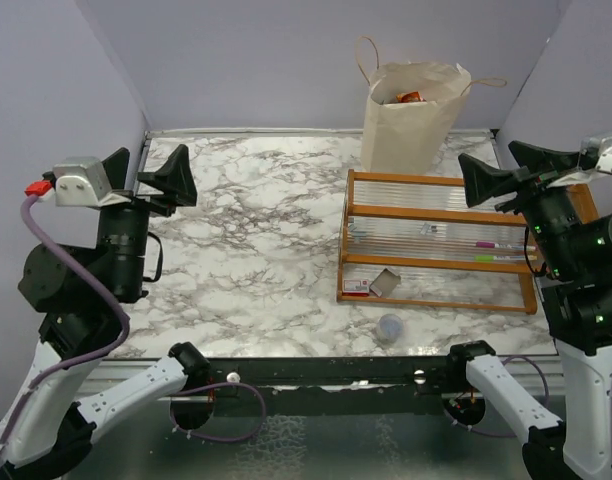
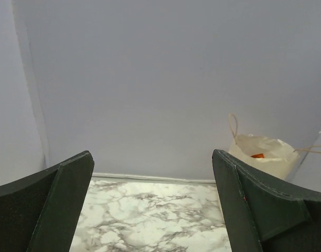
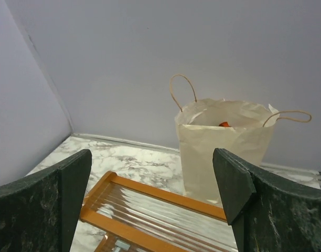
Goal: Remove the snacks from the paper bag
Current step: Move the paper bag to the center of the board.
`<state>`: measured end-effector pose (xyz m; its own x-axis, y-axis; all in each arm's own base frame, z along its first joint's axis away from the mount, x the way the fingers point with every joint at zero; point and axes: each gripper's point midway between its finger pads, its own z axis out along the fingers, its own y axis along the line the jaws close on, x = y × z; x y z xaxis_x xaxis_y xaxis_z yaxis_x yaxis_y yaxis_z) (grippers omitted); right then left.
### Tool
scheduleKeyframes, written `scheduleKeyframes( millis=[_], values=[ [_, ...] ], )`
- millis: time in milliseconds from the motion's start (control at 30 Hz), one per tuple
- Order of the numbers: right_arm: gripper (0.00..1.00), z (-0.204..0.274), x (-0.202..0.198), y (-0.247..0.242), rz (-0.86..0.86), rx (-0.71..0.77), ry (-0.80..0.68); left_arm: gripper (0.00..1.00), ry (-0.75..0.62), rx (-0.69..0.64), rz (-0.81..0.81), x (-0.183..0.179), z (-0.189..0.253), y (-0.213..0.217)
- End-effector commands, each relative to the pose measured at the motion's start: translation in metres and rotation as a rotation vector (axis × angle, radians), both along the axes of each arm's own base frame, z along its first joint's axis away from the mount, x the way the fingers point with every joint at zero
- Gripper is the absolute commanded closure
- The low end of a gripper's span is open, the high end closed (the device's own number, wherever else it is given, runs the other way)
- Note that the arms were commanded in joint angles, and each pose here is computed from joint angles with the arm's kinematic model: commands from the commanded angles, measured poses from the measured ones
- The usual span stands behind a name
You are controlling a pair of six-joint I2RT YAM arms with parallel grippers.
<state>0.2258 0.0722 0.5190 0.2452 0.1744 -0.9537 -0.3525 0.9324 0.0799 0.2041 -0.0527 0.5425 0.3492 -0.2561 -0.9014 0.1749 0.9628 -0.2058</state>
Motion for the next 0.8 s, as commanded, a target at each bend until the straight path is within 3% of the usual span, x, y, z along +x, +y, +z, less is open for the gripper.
scheduleKeyframes(
  millis=[0,500,767],
  values=[
    [0.01,-0.019,0.033,-0.007,-0.073,0.053,0.096,0.01,0.029,0.005,0.054,0.022,-0.016,-0.002],
    [0.01,-0.097,0.145,-0.029,-0.388,0.192,0.387,0.01,0.2,0.044,0.227,0.098,-0.106,0.017],
    [0.01,-0.119,0.182,-0.004,-0.308,0.11,0.422,0.01,0.243,0.045,0.21,0.114,-0.133,0.014]
  ],
)
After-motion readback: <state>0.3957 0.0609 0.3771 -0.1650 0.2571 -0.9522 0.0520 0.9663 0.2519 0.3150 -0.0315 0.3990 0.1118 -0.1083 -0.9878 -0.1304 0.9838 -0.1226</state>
